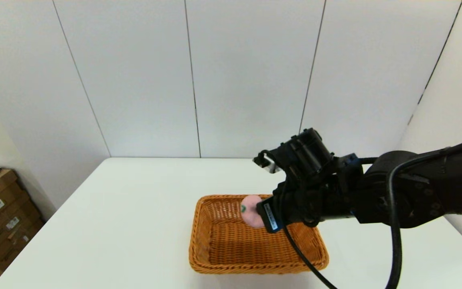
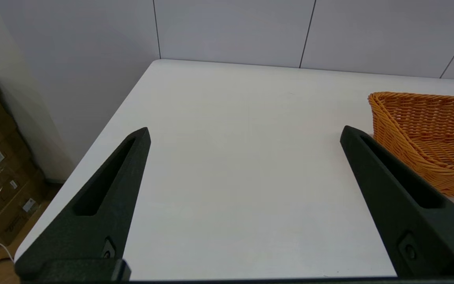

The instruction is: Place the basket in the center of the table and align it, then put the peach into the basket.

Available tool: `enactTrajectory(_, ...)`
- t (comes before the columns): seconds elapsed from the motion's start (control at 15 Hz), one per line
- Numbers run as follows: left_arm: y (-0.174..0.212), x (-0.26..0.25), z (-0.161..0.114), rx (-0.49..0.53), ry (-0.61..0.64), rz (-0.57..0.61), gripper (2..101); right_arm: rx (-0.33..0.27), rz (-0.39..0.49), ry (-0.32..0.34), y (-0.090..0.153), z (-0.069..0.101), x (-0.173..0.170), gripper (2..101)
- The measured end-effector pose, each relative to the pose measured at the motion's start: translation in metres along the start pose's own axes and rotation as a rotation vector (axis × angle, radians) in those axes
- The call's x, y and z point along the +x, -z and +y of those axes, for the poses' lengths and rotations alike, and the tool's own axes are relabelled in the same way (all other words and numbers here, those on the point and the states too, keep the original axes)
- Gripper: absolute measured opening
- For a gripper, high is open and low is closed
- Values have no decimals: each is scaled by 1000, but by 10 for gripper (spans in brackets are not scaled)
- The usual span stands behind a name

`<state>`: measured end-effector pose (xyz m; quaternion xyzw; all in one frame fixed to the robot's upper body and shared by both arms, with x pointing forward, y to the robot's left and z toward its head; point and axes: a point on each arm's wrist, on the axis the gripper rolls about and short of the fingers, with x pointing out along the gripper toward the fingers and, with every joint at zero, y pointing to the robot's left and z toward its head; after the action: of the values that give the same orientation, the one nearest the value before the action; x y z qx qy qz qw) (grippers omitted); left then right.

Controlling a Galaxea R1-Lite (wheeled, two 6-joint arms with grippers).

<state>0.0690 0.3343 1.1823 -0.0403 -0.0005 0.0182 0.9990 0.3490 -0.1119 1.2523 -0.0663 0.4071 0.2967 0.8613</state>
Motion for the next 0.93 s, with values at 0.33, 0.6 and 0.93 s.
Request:
enactTrajectory(0.33,0,0,0,-1,-1,0,978,9,49,13,7,-2,17,470)
enactTrajectory(0.6,0,0,0,0,-1,0,978,25,13,25,1,-7,6,673)
enactTrajectory(0.93,0,0,0,-1,-1,-1,978,96,-217,138,-21,-43,-74,817)
